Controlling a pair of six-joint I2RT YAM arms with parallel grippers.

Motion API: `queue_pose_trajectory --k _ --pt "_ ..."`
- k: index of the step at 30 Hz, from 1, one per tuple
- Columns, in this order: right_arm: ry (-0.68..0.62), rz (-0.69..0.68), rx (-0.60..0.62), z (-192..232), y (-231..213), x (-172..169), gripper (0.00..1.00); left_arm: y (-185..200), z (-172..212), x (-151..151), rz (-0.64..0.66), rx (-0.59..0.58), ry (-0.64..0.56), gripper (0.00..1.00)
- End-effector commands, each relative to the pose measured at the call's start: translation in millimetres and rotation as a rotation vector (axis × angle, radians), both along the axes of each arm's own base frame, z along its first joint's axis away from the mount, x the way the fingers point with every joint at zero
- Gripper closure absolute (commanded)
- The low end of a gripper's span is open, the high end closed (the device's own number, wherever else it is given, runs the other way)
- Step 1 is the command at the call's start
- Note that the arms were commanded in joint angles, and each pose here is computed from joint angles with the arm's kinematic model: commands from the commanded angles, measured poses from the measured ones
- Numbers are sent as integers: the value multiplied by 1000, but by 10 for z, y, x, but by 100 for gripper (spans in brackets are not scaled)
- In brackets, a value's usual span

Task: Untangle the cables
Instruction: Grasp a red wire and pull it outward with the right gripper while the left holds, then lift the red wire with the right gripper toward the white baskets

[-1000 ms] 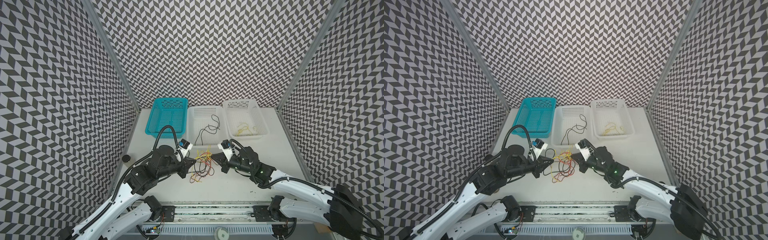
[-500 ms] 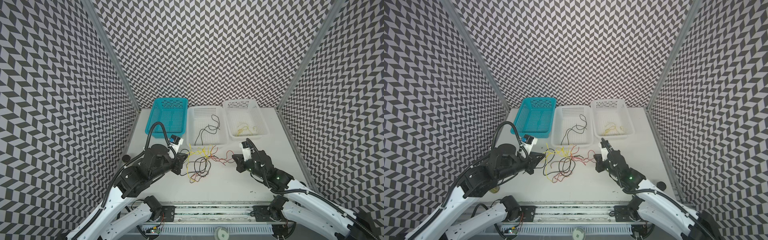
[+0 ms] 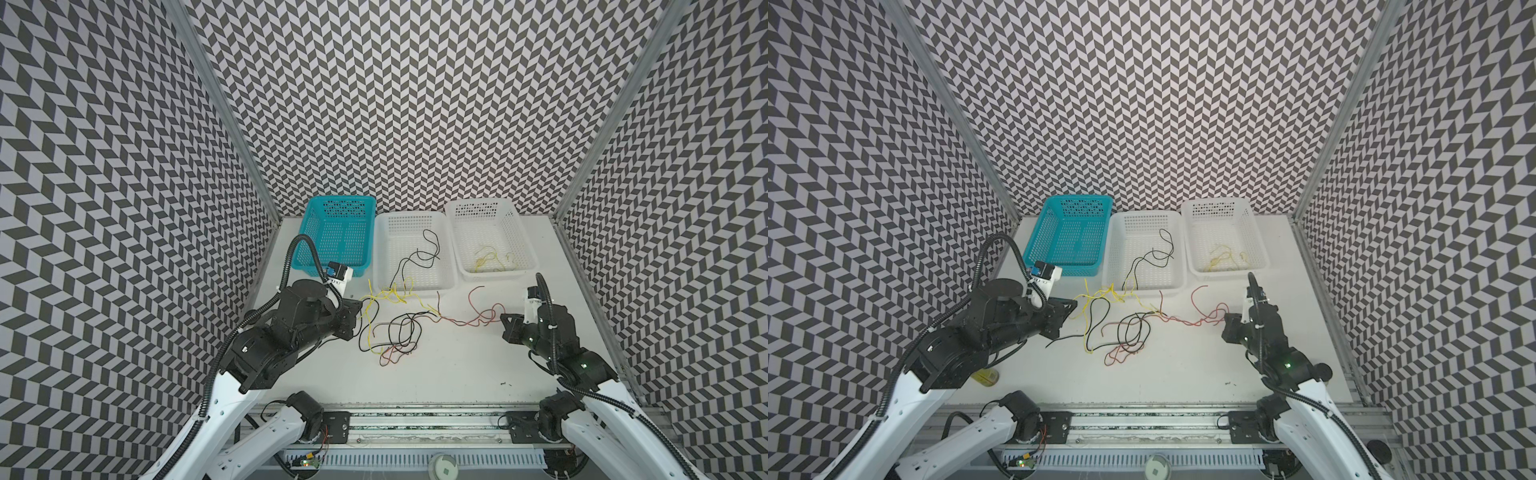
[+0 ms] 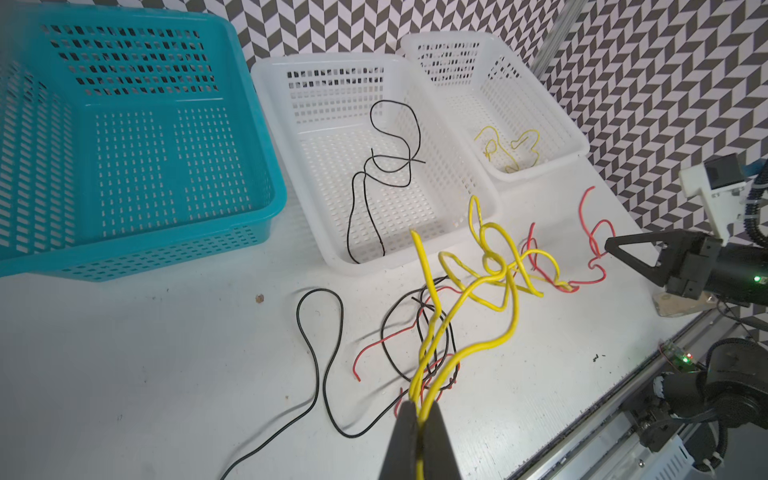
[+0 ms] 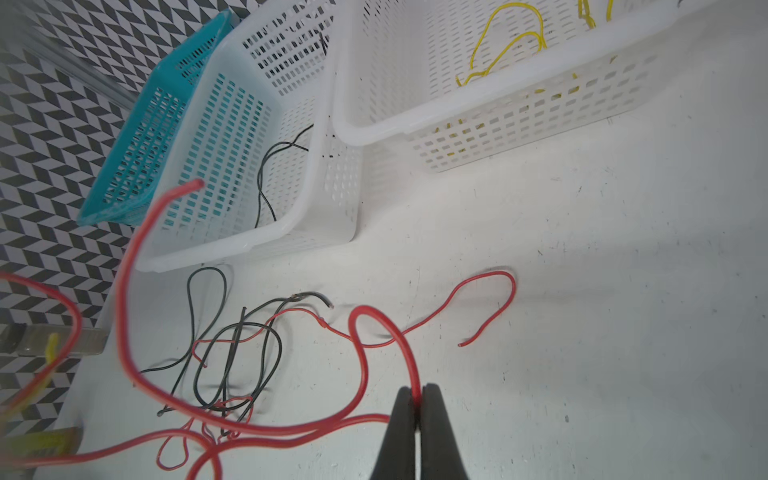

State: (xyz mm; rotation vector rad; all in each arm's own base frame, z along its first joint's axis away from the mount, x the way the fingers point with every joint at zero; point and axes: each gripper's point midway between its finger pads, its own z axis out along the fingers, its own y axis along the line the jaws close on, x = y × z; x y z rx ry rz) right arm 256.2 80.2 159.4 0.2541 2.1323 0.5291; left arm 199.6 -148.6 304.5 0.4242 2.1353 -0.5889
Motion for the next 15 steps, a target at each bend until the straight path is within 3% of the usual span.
queue_pose_trajectory --k 1,10,15 --pt "25 -70 -60 -5 -205 -44 100 231 233 16 85 41 -79 100" --pt "95 -182 30 -167 -453 -30 100 512 455 -9 223 -11 -168 100" --pt "30 -112 82 7 -329 -15 100 313 383 -42 133 -60 -120 100"
